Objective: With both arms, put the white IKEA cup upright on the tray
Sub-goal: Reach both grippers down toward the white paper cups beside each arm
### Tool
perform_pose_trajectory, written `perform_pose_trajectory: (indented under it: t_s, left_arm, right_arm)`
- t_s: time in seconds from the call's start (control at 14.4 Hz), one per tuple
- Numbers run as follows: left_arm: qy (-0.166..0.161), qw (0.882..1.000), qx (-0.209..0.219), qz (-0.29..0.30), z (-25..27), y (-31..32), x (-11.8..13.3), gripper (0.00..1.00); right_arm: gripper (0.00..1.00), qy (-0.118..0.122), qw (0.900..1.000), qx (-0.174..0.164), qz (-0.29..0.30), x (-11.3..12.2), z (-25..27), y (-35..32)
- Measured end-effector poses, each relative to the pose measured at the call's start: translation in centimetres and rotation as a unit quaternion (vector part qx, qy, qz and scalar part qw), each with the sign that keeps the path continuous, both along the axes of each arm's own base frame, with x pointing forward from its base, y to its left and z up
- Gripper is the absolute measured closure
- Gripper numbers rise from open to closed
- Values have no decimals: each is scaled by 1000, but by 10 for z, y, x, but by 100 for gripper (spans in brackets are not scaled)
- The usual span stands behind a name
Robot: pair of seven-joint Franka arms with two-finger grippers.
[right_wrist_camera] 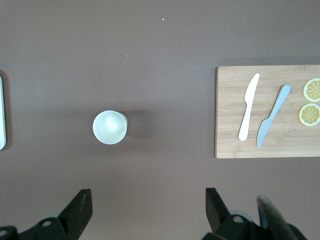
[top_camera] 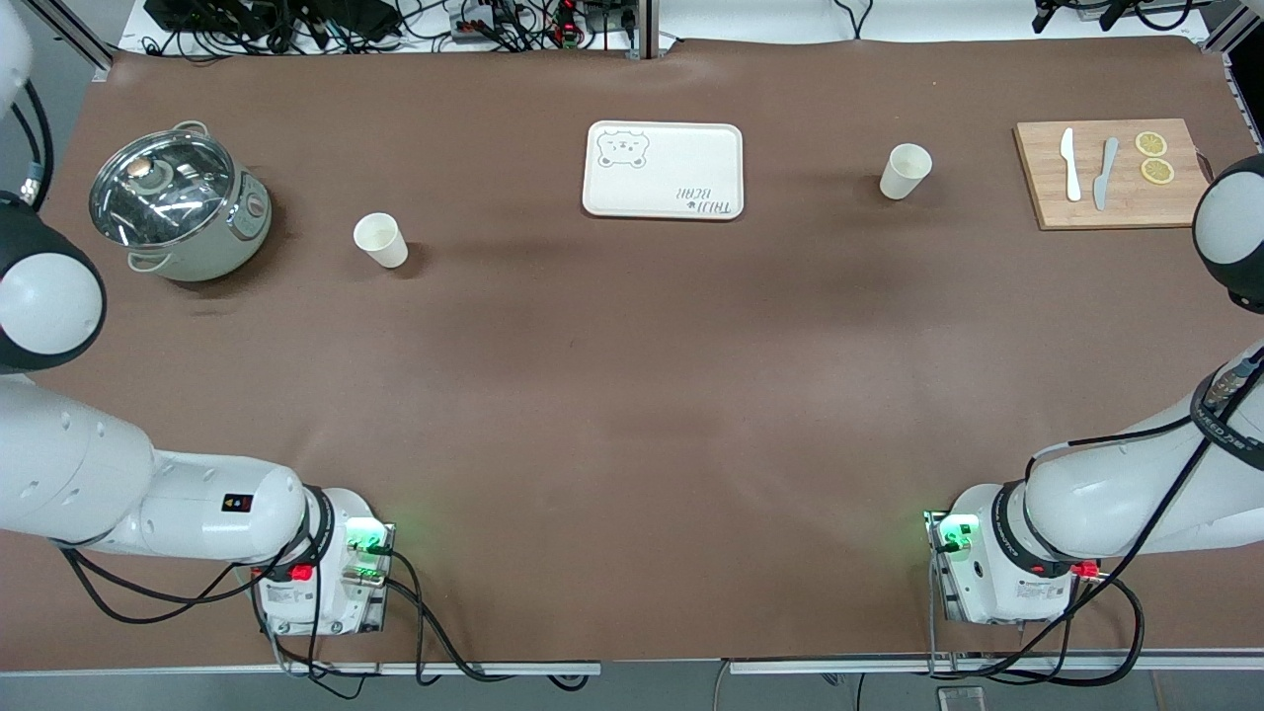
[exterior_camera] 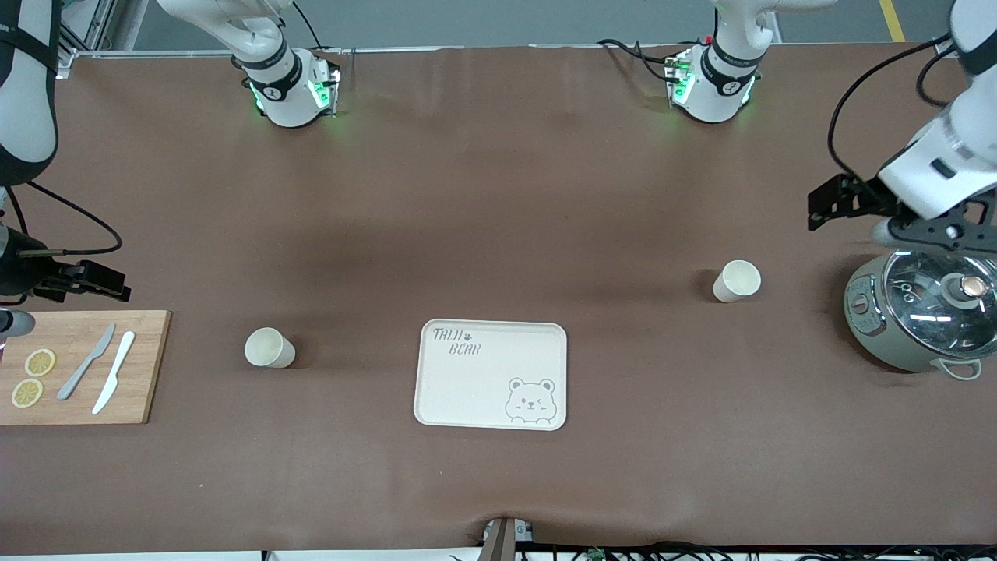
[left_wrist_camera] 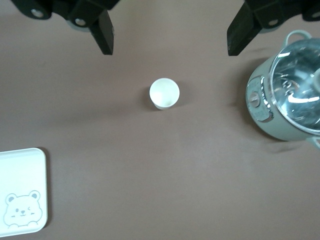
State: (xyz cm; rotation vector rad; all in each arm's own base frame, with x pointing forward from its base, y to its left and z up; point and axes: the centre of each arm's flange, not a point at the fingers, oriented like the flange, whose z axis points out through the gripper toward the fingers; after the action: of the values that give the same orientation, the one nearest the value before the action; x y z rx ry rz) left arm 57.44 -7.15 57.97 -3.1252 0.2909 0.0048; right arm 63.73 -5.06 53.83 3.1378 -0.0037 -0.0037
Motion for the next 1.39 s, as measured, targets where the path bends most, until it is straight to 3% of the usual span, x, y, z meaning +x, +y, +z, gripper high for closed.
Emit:
perform_pose_trajectory:
  t_s: [0.84, 1.39]
  left_arm:
    - [-13, 1000, -5, -10, -146, -1, -7, 0]
    - [-51, 998, -5, -24, -245, 37, -42, 0]
  right_arm:
    - [0, -32, 999, -3, 36, 11, -77, 45]
    - [0, 3, 995, 5, 97, 21, -138, 48]
